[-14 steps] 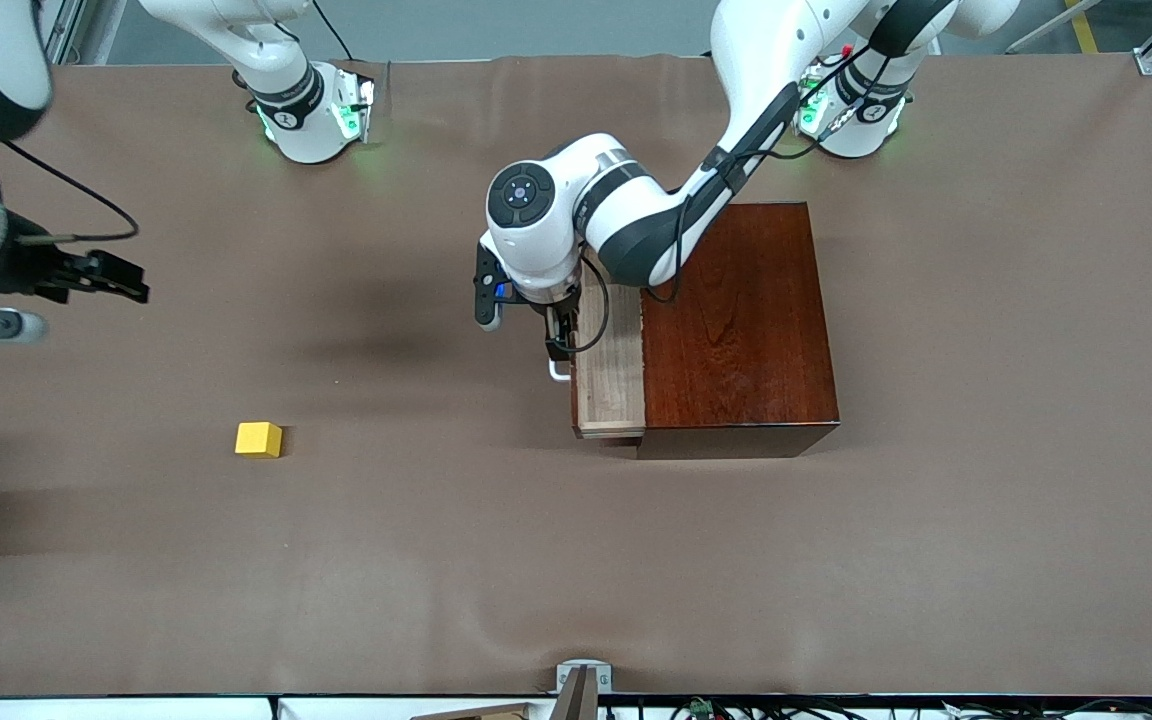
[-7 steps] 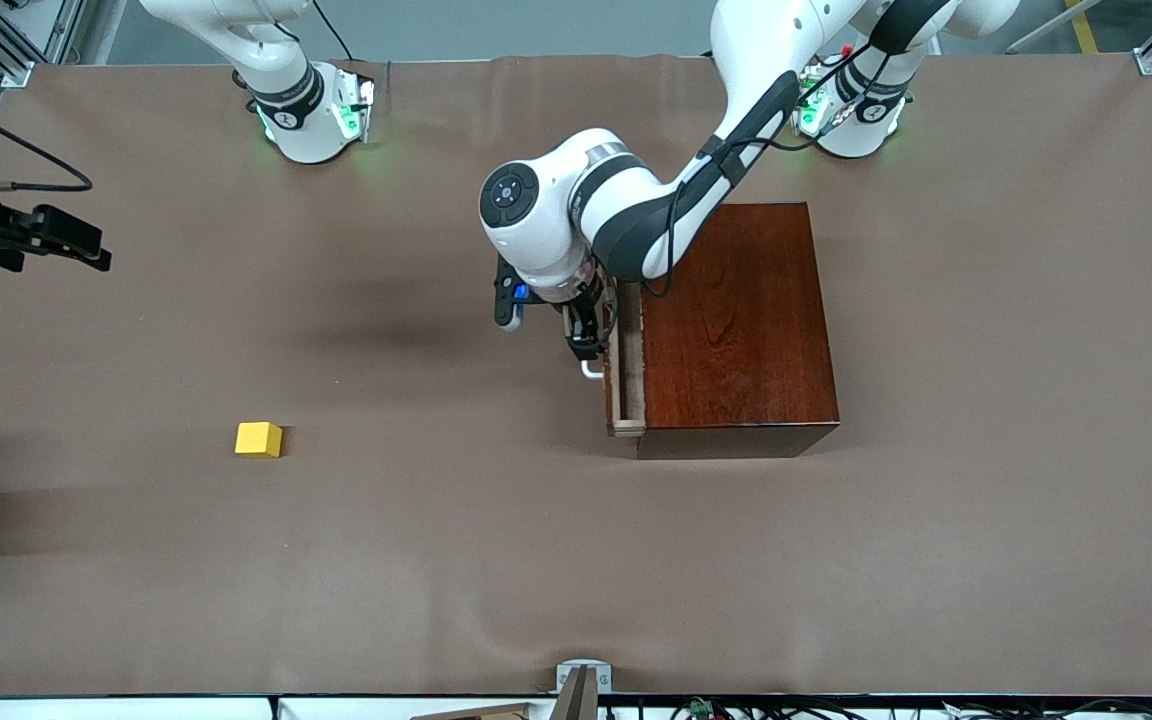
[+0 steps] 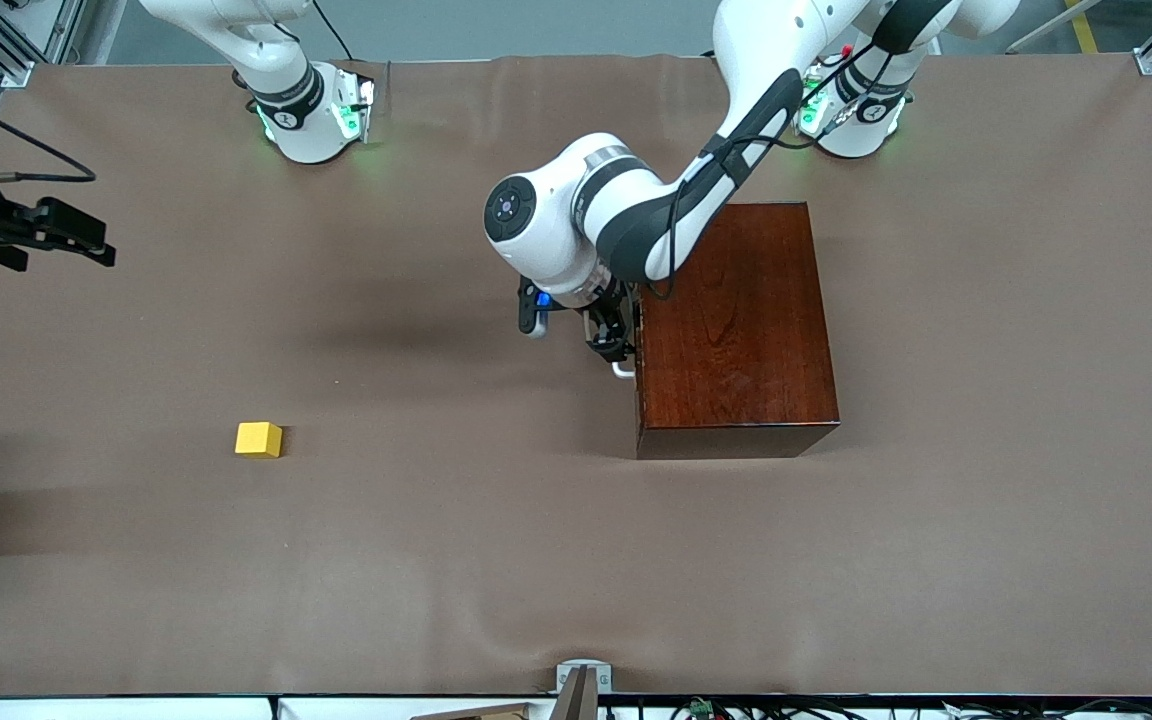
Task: Open drawer, take yellow block, close drawer
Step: 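Push the drawer shut with the left gripper while the right gripper withdraws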
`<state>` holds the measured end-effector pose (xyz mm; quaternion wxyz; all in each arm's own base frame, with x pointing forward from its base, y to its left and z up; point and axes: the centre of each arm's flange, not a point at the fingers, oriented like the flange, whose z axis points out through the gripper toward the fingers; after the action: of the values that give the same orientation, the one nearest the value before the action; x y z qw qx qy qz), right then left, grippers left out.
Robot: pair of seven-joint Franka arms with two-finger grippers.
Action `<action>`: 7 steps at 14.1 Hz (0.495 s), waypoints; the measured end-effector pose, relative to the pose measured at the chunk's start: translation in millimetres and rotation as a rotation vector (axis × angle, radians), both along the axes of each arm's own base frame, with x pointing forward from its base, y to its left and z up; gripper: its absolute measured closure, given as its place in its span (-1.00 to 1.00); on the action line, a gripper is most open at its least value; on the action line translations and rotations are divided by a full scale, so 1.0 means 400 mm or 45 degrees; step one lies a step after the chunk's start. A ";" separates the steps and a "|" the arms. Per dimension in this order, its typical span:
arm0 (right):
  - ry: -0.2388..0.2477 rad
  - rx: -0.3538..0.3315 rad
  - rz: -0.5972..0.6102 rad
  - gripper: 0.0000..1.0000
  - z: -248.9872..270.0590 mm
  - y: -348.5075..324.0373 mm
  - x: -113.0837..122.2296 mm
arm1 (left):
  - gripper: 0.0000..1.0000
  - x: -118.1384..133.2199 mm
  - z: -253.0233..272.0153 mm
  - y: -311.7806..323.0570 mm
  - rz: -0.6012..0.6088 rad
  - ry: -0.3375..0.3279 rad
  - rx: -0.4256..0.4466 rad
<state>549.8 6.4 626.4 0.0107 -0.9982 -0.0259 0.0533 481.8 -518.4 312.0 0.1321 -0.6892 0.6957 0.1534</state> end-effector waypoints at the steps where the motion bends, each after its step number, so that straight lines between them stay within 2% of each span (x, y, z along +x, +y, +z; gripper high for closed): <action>1: 0.001 0.000 0.008 -1.00 0.000 0.009 -0.001 | -1.00 -0.001 0.001 0.000 0.000 0.001 0.002; 5: 0.001 0.000 0.008 -1.00 0.000 0.009 -0.001 | -1.00 -0.002 0.001 -0.001 0.015 -0.008 0.003; 7: -0.004 0.000 -0.001 -1.00 0.002 -0.002 0.000 | -1.00 0.002 0.006 -0.011 0.066 -0.056 -0.031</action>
<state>549.8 5.7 627.3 0.0107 -0.9983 -0.0254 0.0518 482.8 -522.8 314.2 0.1350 -0.7118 0.6763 0.1332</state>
